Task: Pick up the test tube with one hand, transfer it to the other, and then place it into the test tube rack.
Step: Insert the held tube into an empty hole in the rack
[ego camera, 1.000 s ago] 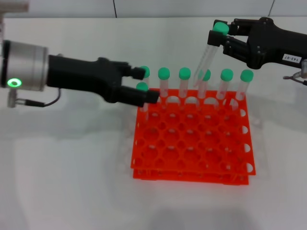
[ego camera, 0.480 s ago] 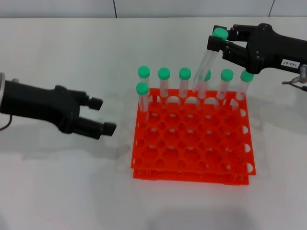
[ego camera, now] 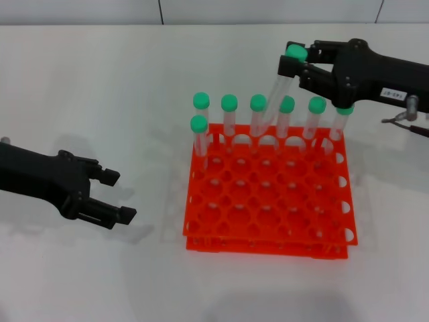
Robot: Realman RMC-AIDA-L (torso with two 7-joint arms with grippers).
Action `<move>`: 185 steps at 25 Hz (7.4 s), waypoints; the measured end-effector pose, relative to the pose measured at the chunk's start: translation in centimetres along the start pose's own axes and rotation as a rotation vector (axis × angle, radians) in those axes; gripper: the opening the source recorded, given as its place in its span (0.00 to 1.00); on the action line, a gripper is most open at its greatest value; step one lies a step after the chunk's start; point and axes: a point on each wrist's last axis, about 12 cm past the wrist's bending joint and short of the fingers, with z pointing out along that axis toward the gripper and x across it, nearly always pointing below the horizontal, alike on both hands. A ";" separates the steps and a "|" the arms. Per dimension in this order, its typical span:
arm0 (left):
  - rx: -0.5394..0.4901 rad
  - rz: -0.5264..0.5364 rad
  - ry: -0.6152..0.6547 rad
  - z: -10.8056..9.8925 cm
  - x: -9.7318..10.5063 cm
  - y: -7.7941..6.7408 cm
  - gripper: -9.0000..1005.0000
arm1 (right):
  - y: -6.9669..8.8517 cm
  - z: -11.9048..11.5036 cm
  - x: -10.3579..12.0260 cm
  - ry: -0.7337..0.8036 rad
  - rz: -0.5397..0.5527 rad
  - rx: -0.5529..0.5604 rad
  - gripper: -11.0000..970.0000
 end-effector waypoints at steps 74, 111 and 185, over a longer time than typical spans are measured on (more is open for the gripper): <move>0.056 0.151 -0.025 2.3 1.0 -1.1 0.88 | 0.6 6.0 2.2 0.162 -0.093 0.019 0.28; 0.054 0.153 -0.026 2.3 1.2 -1.1 0.88 | 0.7 5.3 2.9 0.146 -0.119 0.028 0.28; 0.060 0.172 -0.042 2.4 1.3 -1.3 0.88 | 1.1 6.0 3.9 0.200 -0.070 0.010 0.28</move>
